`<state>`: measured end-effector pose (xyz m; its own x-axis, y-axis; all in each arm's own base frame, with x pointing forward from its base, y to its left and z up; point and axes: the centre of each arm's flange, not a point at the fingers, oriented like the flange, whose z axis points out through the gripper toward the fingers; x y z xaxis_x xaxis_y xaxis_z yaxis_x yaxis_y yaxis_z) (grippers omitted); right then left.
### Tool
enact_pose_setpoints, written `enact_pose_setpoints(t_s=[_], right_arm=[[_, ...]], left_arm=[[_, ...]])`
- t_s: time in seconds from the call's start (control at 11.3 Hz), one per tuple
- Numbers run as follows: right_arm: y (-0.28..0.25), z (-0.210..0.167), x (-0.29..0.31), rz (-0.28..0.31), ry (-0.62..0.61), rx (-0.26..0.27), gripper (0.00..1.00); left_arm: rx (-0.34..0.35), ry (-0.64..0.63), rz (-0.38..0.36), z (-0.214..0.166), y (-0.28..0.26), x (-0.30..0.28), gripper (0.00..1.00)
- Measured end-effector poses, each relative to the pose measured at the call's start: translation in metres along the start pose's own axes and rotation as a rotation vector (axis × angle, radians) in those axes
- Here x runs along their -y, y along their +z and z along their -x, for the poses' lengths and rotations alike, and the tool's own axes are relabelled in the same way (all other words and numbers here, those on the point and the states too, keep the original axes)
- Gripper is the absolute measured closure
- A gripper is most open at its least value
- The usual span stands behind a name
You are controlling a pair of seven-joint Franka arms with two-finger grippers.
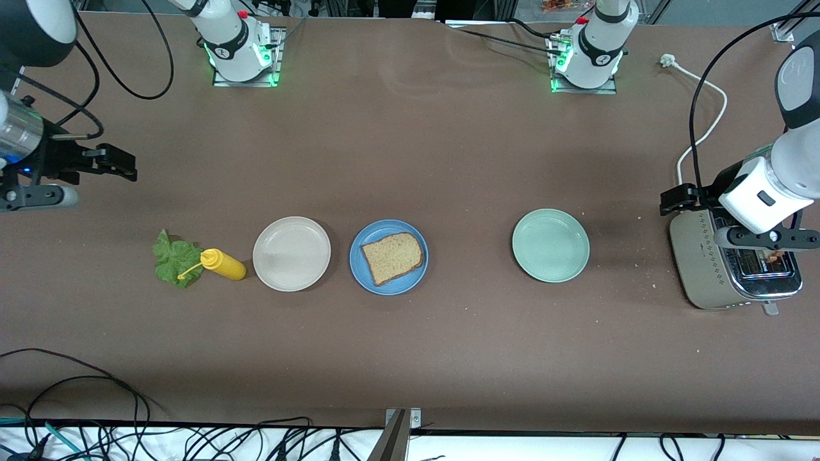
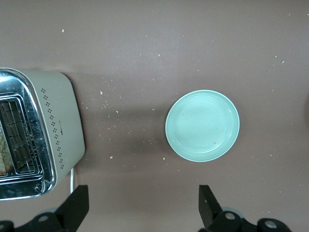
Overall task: Make sandwich in blue plate with both arms
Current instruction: 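Move the right gripper toward the green lettuce leaf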
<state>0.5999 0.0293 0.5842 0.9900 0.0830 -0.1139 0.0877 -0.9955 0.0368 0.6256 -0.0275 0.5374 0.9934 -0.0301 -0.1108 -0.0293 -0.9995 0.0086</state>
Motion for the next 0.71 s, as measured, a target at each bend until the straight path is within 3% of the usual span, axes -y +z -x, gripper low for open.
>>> enact_pose_setpoints(t_s=[0.35, 0.71], right_arm=[[0.003, 0.004, -0.035, -0.091, 0.068, 0.005, 0.00], [-0.004, 0.034, -0.029, -0.106, 0.056, 0.010, 0.00]], left_arm=[[0.000, 0.019, 0.002, 0.000, 0.000, 0.012, 0.00], [0.000, 0.026, 0.002, 0.000, 0.000, 0.011, 0.00]])
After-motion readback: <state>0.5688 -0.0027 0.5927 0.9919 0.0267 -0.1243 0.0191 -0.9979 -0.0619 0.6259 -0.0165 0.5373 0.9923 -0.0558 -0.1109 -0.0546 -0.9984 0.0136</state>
